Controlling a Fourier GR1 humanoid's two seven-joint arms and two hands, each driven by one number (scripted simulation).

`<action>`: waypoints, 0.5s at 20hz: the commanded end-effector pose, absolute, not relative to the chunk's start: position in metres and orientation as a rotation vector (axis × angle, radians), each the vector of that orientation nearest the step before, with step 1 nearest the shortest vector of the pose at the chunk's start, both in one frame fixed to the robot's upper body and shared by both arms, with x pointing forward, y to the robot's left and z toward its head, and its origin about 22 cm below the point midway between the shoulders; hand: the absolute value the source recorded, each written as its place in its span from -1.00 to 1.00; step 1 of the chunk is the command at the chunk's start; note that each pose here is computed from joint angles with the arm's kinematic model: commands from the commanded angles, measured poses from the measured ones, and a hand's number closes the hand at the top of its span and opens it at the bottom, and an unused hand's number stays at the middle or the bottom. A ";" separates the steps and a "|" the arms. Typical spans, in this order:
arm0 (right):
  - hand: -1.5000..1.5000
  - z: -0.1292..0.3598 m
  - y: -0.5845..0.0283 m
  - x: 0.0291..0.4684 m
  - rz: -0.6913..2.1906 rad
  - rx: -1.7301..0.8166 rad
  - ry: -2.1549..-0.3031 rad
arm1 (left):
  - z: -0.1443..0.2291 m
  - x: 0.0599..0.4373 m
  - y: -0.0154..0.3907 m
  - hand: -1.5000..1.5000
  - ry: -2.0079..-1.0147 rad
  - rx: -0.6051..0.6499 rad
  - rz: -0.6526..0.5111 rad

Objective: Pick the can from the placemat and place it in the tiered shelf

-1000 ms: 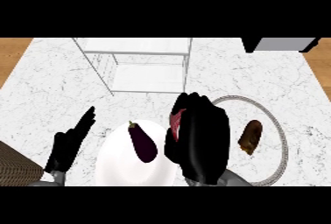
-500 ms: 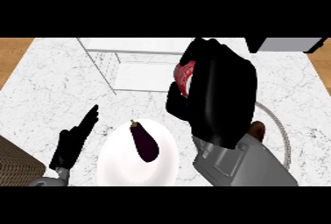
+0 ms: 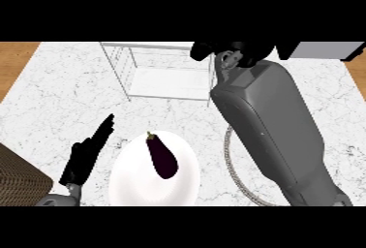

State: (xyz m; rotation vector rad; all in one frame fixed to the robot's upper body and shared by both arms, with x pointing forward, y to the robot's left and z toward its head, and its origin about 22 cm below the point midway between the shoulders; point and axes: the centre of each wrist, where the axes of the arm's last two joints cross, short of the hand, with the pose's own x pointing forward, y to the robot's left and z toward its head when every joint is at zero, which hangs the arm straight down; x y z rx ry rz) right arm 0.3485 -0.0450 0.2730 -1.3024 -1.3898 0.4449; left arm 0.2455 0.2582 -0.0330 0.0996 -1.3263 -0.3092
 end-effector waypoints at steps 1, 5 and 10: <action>1.00 0.280 -0.058 0.386 0.412 -1.314 -1.298 | -0.015 0.253 0.258 0.00 -1.329 0.109 -0.314; 1.00 0.260 -0.056 0.418 0.493 -1.294 -1.262 | -0.038 0.243 0.263 0.00 -1.331 0.101 -0.315; 1.00 0.242 -0.044 0.436 0.513 -1.249 -1.247 | -0.025 0.245 0.243 0.00 -1.336 0.080 -0.346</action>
